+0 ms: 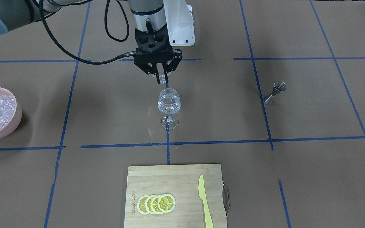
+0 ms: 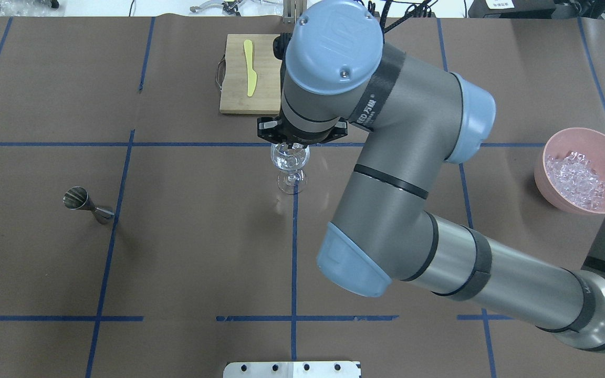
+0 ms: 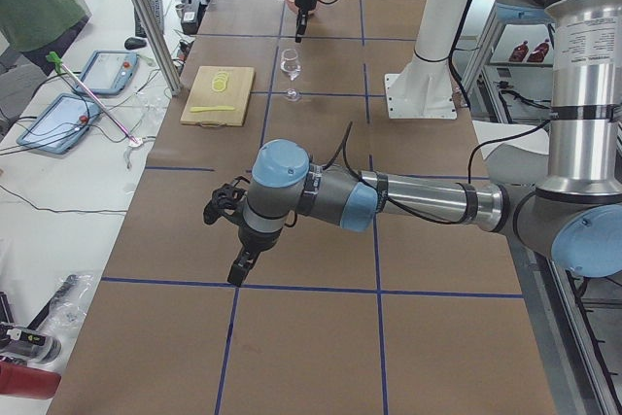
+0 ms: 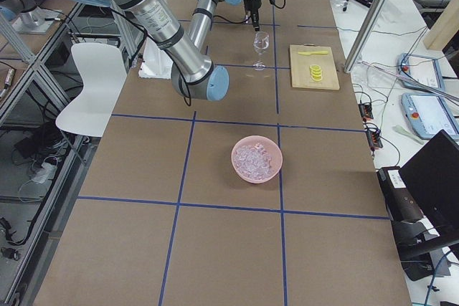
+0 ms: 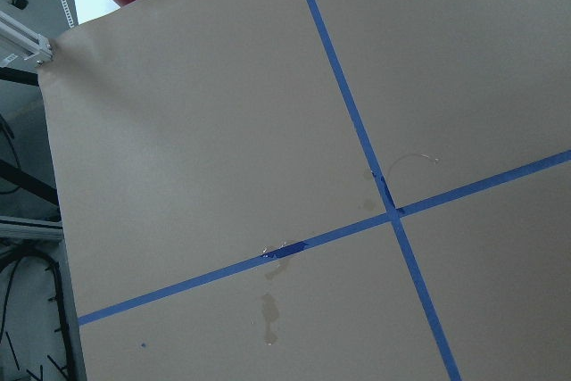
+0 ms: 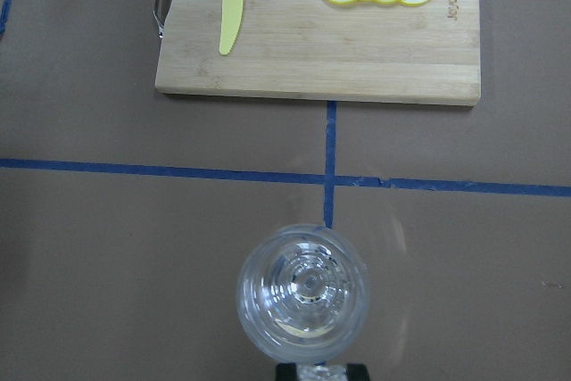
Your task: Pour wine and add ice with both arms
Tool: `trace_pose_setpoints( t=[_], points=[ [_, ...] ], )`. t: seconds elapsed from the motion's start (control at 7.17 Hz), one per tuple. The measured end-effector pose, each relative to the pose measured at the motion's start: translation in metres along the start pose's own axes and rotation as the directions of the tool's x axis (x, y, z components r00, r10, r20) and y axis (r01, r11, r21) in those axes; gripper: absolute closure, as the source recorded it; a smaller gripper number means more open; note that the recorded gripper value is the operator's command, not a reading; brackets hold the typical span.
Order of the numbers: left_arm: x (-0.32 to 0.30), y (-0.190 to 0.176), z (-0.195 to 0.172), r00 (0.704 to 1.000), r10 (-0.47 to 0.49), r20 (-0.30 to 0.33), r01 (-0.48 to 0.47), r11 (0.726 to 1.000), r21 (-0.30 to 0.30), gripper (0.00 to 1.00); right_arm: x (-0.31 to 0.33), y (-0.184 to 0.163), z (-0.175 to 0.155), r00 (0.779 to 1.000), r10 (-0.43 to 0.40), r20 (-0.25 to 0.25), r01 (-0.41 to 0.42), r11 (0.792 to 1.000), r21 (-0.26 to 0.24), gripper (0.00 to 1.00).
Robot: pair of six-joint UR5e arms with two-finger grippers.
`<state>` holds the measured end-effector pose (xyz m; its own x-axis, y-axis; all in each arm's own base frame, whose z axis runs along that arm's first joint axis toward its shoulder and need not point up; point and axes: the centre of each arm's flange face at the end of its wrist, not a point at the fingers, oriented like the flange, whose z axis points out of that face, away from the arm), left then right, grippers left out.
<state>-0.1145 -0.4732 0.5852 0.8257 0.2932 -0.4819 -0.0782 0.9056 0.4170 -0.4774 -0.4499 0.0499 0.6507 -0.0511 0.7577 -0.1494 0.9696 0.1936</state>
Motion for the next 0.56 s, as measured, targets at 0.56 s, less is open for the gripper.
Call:
trace_pose_setpoints(
  t=[0.56],
  points=[
    [-0.001, 0.002, 0.001, 1.000, -0.003, -0.001, 0.003, 1.000, -0.004, 0.00, -0.024, -0.021, 0.024, 0.998, 0.012, -0.057, -0.009, 0.999, 0.050, 1.00]
  ],
)
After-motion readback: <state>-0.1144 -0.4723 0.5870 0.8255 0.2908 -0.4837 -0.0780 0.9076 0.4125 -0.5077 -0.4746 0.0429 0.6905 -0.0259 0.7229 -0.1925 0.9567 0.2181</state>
